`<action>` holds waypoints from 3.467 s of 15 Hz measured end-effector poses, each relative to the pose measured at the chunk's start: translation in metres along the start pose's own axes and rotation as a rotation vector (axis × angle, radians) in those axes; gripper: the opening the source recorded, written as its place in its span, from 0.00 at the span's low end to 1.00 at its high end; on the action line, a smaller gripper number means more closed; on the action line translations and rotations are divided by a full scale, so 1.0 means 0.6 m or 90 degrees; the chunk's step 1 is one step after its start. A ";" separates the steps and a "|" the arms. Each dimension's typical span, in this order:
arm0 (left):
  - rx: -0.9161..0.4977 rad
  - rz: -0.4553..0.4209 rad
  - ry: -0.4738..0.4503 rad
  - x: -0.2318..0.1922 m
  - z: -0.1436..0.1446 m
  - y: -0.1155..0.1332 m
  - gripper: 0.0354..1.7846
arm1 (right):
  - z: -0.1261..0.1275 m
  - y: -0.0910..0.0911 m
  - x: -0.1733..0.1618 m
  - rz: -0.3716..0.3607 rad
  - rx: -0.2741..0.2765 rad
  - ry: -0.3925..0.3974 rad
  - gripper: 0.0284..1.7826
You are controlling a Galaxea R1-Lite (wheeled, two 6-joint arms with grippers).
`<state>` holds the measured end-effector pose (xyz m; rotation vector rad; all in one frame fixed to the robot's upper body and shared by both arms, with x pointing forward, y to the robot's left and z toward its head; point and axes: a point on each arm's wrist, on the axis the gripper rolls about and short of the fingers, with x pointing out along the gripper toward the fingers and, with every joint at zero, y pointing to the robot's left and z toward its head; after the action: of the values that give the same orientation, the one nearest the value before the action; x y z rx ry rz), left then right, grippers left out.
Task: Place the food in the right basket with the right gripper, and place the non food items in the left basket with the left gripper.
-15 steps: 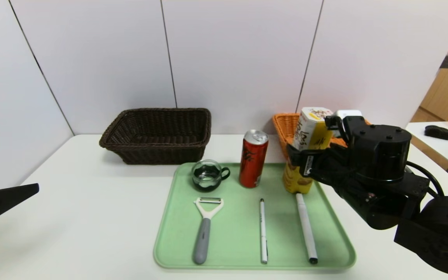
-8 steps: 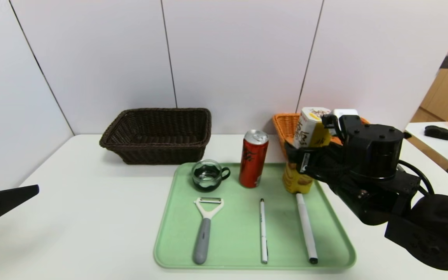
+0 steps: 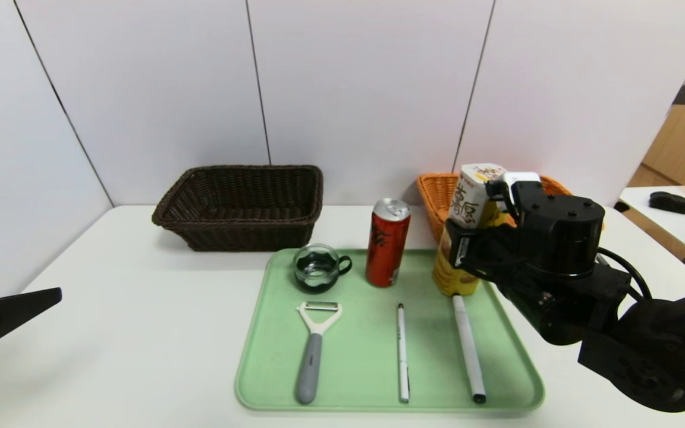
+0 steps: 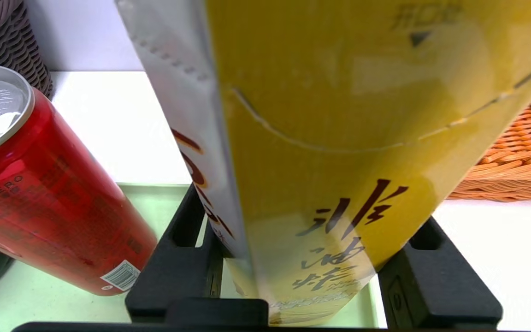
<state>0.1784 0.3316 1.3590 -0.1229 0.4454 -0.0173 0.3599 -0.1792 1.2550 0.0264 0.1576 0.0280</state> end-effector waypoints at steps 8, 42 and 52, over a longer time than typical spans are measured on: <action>-0.001 -0.003 0.005 0.002 -0.004 0.000 0.94 | 0.062 -0.008 -0.048 0.028 0.022 -0.045 0.48; -0.002 -0.009 0.006 0.000 -0.016 0.002 0.94 | 0.109 -0.271 0.220 -0.138 0.052 -0.044 0.55; -0.002 -0.008 0.007 0.000 -0.019 0.002 0.94 | 0.199 -0.261 0.167 -0.130 0.003 -0.115 0.84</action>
<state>0.1732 0.3314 1.3486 -0.1291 0.4562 -0.0303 0.4819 -0.3354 1.3529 0.0181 -0.0205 -0.1775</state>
